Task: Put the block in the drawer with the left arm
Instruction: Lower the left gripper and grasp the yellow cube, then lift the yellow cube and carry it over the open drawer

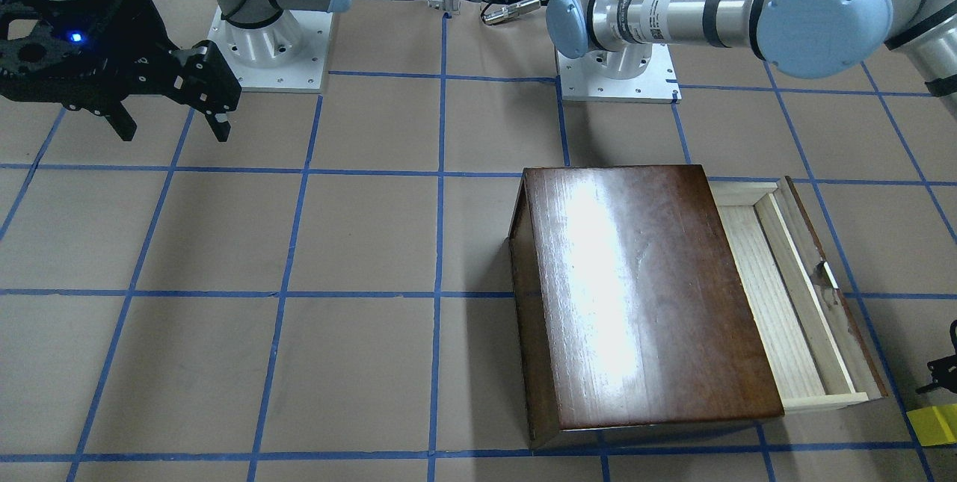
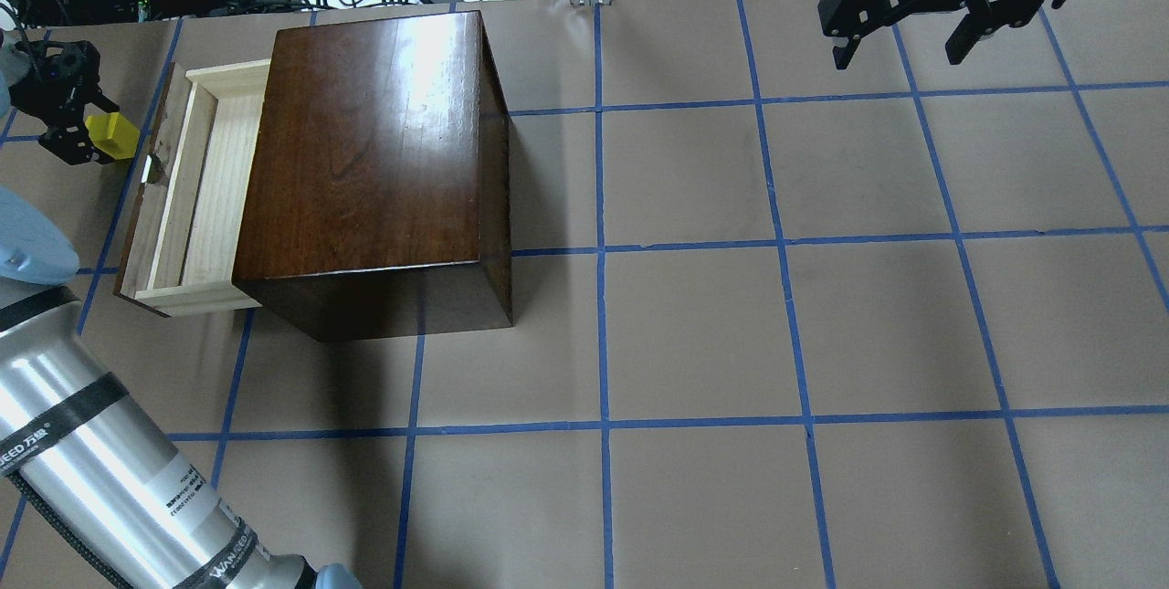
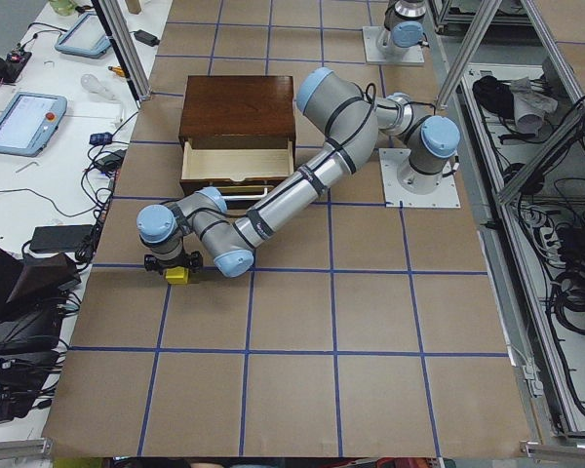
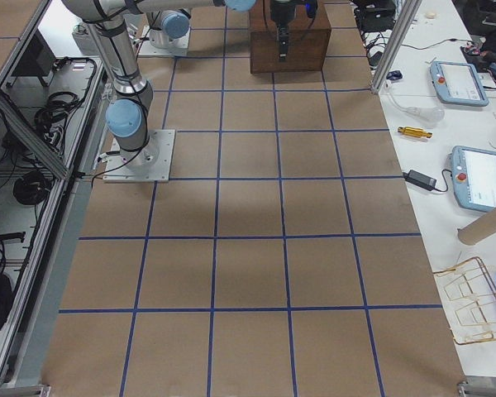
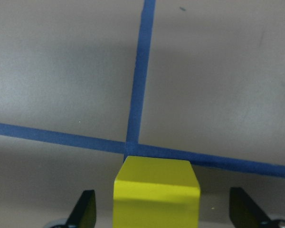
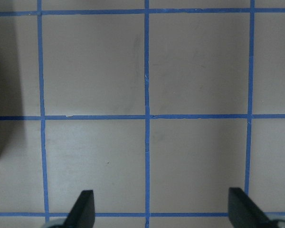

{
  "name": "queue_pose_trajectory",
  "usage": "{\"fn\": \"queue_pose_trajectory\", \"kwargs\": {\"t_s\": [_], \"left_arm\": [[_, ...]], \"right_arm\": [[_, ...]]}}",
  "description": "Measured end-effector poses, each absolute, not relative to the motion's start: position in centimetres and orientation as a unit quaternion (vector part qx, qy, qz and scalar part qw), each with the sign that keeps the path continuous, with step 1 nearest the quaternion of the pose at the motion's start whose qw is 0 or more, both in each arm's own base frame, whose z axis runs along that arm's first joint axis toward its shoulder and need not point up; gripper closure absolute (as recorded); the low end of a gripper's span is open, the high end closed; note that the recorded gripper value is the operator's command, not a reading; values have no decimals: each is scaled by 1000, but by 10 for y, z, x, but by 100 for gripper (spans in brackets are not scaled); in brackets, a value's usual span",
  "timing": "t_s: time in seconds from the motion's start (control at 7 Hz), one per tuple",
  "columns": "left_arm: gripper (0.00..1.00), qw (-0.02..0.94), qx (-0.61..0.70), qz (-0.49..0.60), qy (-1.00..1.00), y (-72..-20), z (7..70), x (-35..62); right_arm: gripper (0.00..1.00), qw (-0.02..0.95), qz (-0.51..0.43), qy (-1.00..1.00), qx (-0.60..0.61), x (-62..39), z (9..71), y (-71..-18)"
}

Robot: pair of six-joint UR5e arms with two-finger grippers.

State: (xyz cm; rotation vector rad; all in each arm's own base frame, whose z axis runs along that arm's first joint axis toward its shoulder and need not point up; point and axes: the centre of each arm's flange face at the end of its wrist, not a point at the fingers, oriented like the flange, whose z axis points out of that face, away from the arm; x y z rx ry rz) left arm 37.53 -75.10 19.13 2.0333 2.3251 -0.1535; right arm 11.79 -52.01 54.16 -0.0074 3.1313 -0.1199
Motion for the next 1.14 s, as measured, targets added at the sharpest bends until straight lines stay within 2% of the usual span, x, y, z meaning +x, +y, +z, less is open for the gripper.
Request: {"fn": "queue_pose_trajectory", "kwargs": {"t_s": [0.29,0.43,0.57,0.71,1.0,1.14], "left_arm": [[33,24,657,-49,752,-751,186,376],[40,26,657,-49,752,-751,185,376],[68,28,657,-50,751,-752,184,376],[86,29,657,-50,751,-752,184,376],[100,29,657,-51,751,-752,184,376],[100,29,657,-51,751,-752,185,376]], "right_arm": [[0,4,-38,999,-2,118,541,-520],[0,4,-38,999,-2,118,542,-520],[0,4,-38,999,-2,118,542,-520],[0,4,-39,999,-2,117,542,-520],[0,3,-39,999,-2,118,542,-520],[0,4,-39,999,-2,118,542,-520]]}}
